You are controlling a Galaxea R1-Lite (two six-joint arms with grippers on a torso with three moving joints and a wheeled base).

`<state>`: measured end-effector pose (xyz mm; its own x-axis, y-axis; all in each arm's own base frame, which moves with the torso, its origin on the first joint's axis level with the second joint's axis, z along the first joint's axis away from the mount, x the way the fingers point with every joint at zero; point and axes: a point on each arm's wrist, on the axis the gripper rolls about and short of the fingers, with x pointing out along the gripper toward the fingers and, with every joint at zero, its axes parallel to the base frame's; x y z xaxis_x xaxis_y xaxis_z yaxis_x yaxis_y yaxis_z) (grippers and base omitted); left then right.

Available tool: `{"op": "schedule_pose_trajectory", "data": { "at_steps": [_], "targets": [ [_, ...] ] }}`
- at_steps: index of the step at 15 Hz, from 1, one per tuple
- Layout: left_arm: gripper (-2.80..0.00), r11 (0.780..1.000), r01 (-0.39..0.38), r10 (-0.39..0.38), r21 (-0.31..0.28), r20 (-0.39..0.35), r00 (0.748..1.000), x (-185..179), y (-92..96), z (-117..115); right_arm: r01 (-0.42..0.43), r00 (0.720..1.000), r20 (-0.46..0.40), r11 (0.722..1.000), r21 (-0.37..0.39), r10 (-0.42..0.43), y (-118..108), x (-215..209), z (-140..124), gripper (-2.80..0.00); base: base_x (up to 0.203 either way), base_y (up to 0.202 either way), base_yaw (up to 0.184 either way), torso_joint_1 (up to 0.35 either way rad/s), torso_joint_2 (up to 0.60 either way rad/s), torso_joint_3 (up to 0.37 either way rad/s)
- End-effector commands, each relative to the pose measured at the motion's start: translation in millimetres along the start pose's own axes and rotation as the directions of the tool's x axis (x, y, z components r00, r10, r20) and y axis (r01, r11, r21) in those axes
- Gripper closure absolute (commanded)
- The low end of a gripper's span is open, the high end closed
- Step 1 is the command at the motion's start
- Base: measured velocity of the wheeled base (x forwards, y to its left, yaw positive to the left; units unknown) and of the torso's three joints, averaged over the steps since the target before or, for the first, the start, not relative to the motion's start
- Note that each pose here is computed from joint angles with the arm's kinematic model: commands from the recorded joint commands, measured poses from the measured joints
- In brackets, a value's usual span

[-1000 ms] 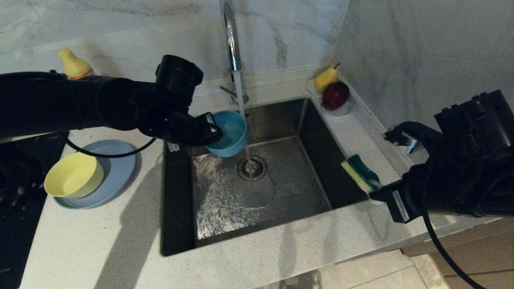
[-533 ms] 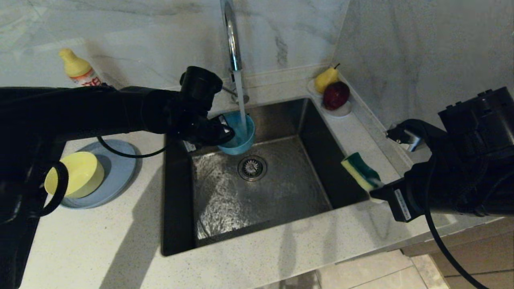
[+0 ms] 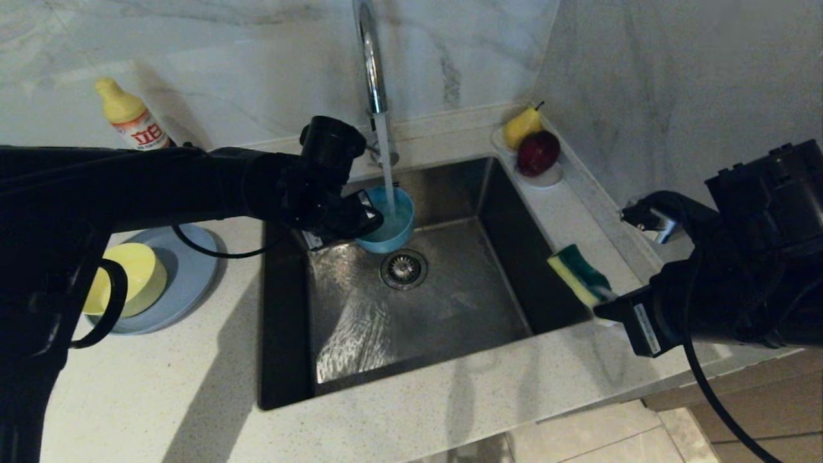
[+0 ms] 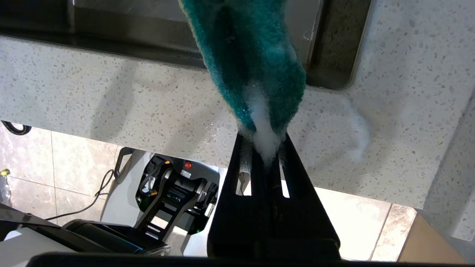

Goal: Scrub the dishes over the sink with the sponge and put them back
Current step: Wash the bowl

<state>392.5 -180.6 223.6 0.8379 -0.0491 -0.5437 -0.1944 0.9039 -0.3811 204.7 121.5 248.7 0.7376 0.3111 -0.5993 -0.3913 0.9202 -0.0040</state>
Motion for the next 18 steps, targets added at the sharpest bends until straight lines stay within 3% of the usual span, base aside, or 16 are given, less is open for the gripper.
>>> {"op": "schedule_pose_trajectory", "data": {
  "at_steps": [1,18],
  "targets": [
    [0.0,1.0,0.002,-0.002,-0.002,-0.001,1.0,-0.7,-1.8,-1.5,0.001,1.0,0.002,1.0,0.0,-0.001,0.0,-1.2,0.4,0.0,0.0,0.0,0.0,0.0,0.0,0.0],
    [0.0,1.0,0.01,-0.01,0.001,-0.014,1.0,-0.3,-7.4,-9.1,-0.007,1.0,0.002,1.0,0.0,0.007,0.0,-2.1,-0.5,0.0,0.0,0.0,0.0,0.0,0.0,0.0]
  ]
}}
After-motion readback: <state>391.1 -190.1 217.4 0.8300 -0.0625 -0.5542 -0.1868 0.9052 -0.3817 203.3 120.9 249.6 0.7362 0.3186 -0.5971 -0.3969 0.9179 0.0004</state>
